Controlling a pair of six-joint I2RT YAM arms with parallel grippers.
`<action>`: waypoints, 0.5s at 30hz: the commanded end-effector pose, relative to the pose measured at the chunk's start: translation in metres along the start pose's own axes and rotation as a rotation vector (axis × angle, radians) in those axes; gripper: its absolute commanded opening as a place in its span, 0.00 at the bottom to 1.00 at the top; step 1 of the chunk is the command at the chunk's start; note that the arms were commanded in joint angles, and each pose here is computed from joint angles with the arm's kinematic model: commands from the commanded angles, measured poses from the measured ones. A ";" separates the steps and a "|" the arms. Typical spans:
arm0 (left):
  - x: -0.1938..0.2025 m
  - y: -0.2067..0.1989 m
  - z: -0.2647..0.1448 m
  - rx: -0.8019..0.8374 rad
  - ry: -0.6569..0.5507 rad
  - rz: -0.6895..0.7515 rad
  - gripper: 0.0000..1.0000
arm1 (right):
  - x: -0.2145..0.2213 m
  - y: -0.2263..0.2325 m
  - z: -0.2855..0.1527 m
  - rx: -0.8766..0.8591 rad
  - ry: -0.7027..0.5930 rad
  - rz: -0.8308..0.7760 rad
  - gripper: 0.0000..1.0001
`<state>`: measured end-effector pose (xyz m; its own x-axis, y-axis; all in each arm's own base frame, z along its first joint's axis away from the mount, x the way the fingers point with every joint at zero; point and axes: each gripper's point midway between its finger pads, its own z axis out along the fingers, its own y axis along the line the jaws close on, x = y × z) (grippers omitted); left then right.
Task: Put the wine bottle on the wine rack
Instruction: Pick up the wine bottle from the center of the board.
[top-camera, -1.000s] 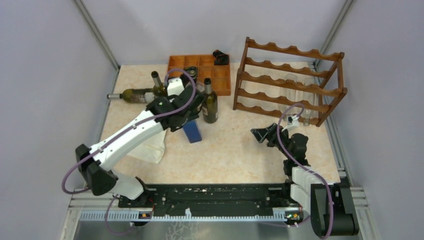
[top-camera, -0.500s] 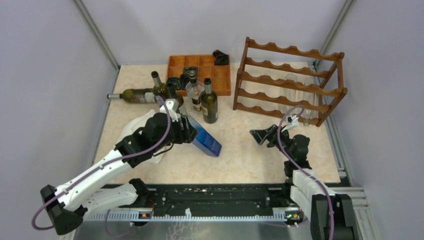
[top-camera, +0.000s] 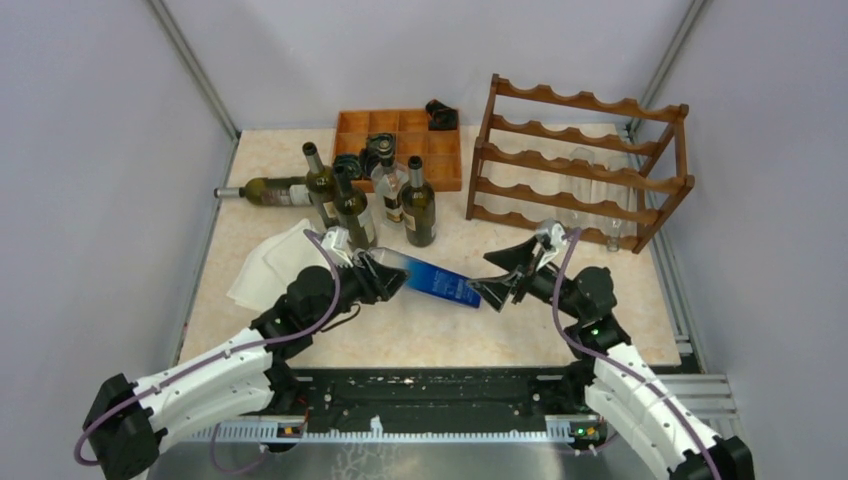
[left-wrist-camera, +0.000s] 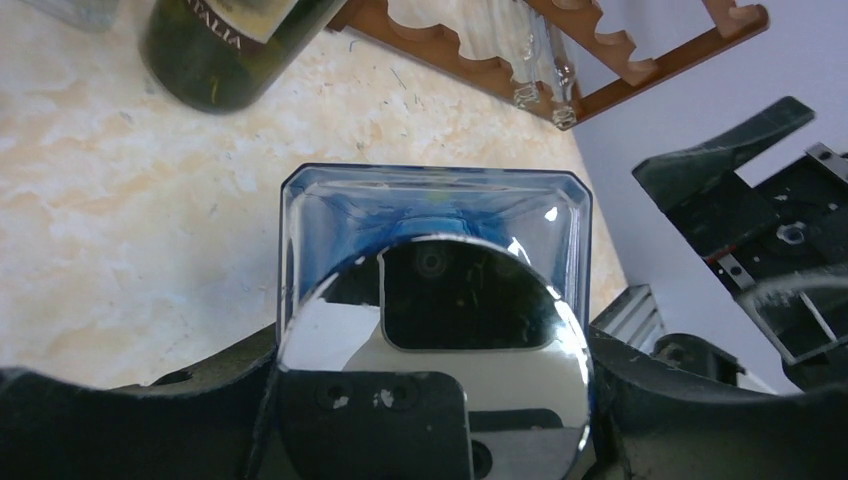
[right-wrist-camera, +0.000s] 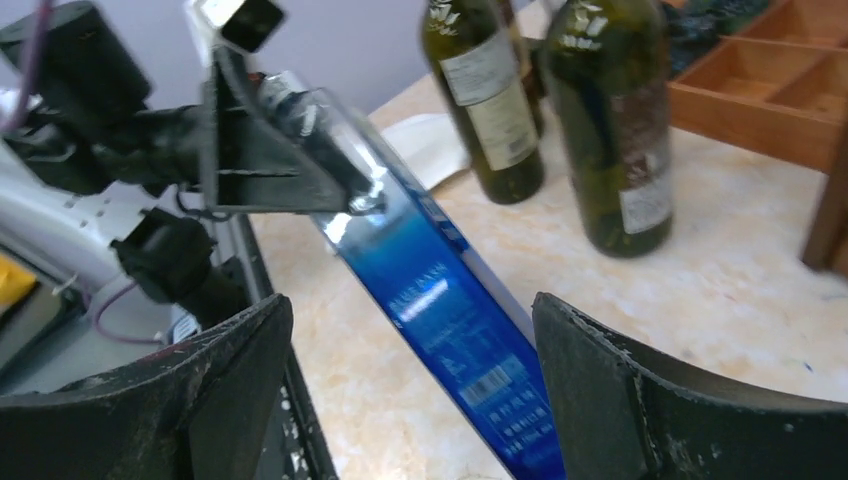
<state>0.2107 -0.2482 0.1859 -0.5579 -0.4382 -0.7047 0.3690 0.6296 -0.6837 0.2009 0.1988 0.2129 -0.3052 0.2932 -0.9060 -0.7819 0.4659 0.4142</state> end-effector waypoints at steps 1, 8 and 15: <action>-0.044 -0.054 -0.006 0.223 -0.167 -0.196 0.00 | -0.014 0.022 0.015 -0.037 0.003 -0.188 0.89; -0.023 -0.039 -0.006 0.229 -0.138 -0.281 0.00 | 0.016 0.030 0.043 0.000 0.252 -0.517 0.92; -0.004 -0.024 -0.012 0.259 -0.128 -0.349 0.00 | 0.061 0.018 0.054 0.025 0.573 -0.772 0.95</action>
<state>0.1997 -0.2486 0.1525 -0.6223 -0.5876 -0.5171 0.2565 0.4711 -0.8440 0.1805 0.2858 0.1934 -0.0252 -0.3206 -0.9469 -0.9056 0.4085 -0.1142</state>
